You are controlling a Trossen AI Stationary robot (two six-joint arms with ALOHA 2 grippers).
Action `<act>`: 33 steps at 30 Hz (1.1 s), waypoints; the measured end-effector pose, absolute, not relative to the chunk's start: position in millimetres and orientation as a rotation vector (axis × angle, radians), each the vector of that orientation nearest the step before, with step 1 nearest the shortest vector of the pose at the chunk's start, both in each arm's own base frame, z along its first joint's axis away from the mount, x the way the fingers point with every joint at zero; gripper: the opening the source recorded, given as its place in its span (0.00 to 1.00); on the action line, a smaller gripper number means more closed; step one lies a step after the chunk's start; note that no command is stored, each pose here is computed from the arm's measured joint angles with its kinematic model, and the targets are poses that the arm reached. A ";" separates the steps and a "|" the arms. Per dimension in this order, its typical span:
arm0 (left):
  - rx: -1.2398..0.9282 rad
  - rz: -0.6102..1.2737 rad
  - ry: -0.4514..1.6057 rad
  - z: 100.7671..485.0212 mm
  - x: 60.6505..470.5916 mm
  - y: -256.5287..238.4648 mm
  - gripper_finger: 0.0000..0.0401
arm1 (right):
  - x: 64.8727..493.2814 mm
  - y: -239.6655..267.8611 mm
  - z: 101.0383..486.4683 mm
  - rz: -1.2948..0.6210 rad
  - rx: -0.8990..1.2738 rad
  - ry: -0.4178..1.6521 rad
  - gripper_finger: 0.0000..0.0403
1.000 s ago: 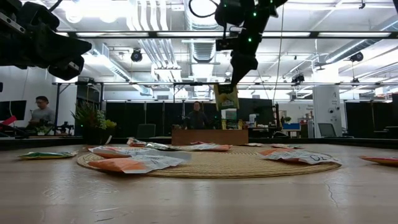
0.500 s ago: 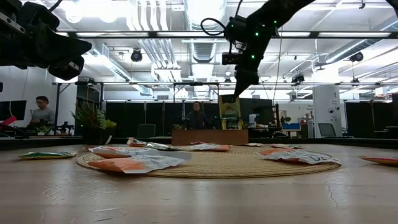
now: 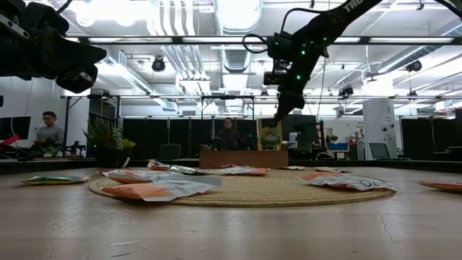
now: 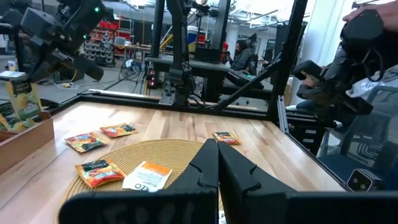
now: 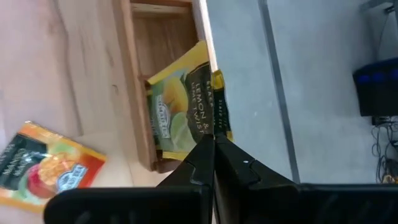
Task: Pick & Place Tea
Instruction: Put the bottom yellow tea bag into the right section of the wooden organizer
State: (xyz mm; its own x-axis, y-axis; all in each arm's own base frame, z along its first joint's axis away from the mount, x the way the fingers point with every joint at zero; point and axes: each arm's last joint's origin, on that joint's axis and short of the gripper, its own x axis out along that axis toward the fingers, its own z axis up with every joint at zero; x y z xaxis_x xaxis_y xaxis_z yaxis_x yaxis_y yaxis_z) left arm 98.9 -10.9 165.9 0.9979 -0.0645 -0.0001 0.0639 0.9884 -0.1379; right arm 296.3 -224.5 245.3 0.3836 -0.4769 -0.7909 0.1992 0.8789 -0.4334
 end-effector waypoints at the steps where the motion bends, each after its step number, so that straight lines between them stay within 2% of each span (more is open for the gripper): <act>1: -0.139 -0.064 0.004 166.0 98.8 -10.9 0.00 | 295.8 -225.1 243.7 -0.440 -0.288 1.096 0.02; 24: -0.138 -0.064 0.005 165.9 98.9 -10.9 0.00 | 299.5 -235.0 215.0 -0.417 -0.284 1.104 0.02; 33: -0.138 -0.064 0.004 166.0 98.8 -10.9 0.00 | 295.8 -240.9 214.4 -0.467 -0.271 1.105 0.02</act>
